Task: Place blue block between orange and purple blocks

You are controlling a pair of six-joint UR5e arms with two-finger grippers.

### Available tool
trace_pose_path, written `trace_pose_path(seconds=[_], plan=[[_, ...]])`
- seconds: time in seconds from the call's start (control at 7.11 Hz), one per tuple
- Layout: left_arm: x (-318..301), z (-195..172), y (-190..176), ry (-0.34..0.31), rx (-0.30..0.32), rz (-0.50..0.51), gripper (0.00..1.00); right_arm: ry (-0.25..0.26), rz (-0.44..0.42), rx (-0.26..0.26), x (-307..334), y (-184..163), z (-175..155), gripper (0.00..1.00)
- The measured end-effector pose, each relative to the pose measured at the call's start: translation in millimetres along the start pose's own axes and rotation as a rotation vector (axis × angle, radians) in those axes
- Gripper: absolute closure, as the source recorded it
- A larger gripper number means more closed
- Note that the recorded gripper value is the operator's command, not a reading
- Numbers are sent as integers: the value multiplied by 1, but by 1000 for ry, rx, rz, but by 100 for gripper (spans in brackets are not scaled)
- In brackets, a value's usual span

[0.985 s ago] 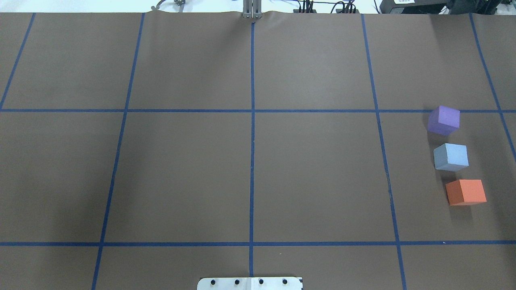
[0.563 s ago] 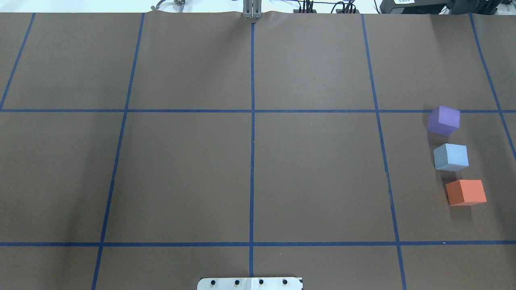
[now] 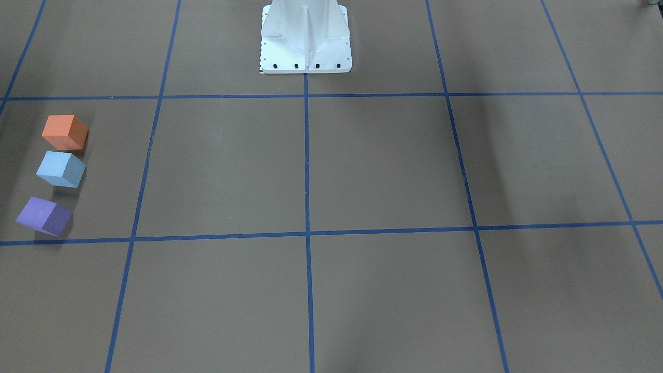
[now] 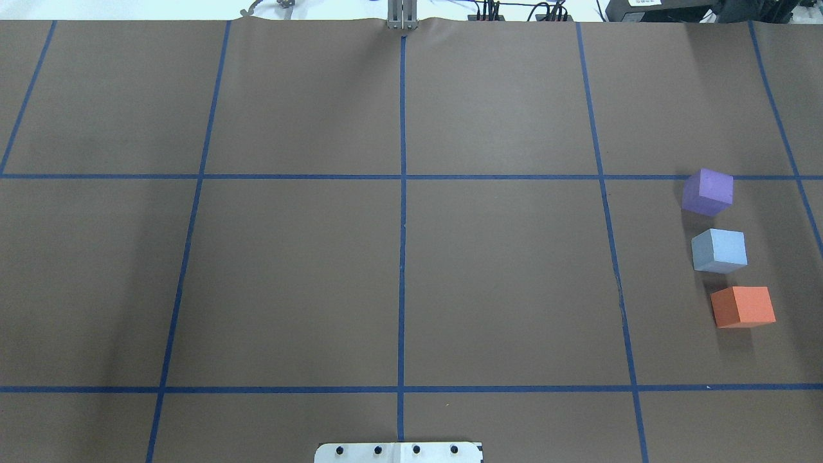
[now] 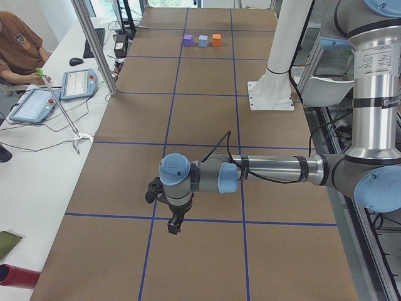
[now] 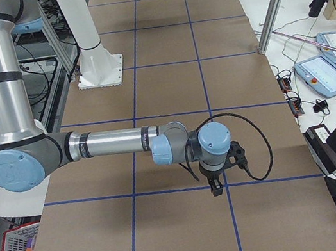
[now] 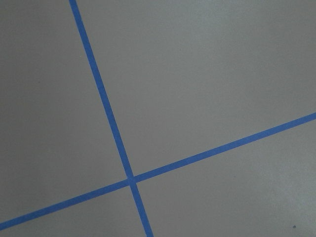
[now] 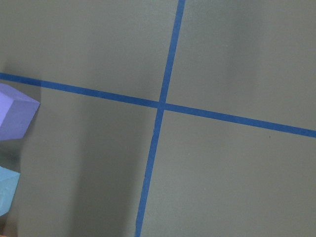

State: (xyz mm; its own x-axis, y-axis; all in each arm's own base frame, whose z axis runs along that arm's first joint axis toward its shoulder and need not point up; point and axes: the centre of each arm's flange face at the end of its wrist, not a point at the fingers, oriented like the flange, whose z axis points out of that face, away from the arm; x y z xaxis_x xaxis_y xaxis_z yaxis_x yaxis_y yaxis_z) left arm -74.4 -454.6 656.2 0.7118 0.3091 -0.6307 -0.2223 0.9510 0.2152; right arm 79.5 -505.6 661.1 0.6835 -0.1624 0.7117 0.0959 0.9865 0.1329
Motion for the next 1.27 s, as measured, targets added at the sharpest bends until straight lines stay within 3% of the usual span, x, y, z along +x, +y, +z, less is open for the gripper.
trace_pose_path(seconds=[0.42,0.84,1.27], plan=[[10,-14,-9,-9,27,-121,0,0,40,8,-4,-5,-4,0],[10,-14,-10,-10,28,-131,0,2,46,14,-5,-3,-6,0],[10,-14,-11,-13,34,-127,0,0,62,5,-2,33,1,0]])
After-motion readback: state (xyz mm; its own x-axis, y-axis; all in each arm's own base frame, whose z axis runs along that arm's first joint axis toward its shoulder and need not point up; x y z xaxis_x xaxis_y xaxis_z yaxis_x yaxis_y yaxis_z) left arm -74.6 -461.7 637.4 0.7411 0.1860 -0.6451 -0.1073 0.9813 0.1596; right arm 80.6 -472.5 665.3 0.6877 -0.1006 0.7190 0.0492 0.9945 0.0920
